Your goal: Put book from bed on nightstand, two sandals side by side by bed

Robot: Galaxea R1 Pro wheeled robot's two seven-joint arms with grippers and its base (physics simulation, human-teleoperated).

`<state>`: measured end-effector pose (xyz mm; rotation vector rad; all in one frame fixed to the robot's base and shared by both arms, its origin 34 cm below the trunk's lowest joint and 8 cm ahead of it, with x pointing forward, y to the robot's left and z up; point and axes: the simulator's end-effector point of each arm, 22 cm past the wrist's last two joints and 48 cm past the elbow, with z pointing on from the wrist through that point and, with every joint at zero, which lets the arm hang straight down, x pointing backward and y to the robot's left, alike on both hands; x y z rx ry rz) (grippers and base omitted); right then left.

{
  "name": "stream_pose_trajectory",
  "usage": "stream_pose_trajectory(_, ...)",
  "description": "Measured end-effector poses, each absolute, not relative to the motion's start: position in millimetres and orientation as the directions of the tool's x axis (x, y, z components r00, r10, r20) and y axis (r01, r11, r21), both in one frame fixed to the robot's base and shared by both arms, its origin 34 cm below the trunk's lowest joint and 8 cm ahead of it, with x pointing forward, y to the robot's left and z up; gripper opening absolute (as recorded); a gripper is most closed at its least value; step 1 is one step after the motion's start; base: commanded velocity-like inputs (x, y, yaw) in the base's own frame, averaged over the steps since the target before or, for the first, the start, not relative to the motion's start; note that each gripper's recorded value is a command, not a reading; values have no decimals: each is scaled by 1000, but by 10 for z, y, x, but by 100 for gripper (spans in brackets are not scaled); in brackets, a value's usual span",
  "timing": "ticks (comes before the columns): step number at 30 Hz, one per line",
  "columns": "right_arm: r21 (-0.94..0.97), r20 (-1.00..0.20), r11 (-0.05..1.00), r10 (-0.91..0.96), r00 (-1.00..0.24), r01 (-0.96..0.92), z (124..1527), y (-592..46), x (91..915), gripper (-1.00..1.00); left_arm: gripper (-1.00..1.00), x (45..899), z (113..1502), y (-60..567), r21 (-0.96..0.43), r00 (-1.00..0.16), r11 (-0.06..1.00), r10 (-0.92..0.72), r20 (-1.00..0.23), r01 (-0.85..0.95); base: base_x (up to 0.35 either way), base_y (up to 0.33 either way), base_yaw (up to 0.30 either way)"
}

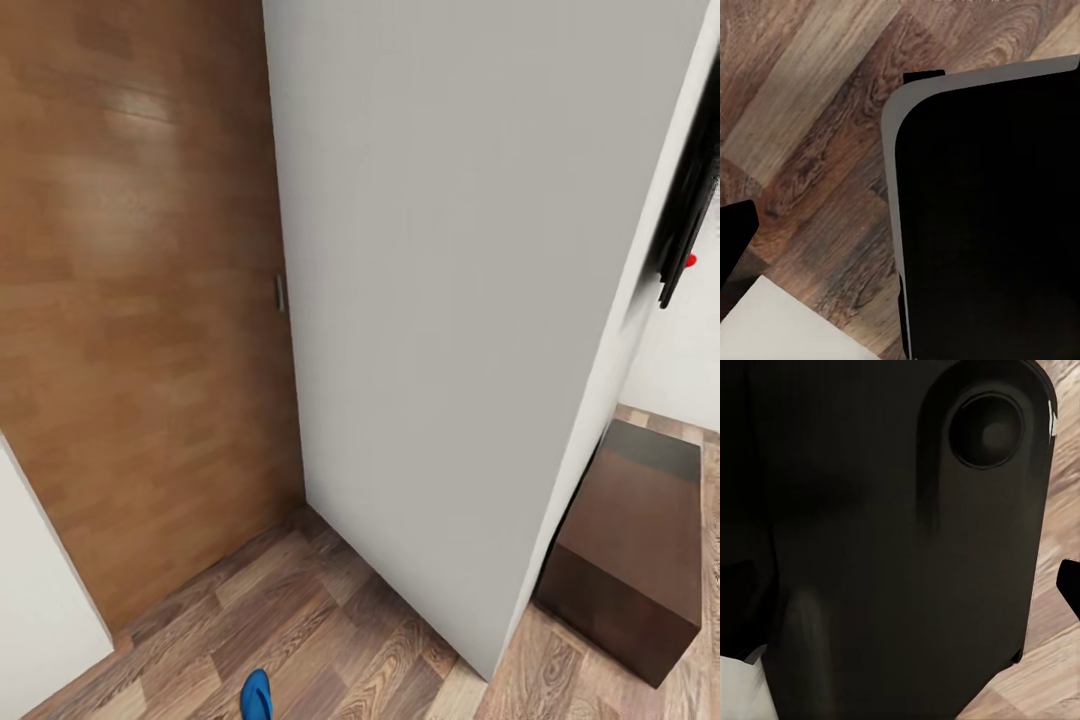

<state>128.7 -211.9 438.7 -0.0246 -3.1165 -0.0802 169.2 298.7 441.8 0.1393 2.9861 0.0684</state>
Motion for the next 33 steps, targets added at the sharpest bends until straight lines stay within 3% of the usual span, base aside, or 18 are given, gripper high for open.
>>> stream_pose_trajectory(33,51,24,999,14,-1000,15,4388,-2119,1287,100,100,1692,4418,2994,54,-984,995,97,-149,90,0,149,-151)
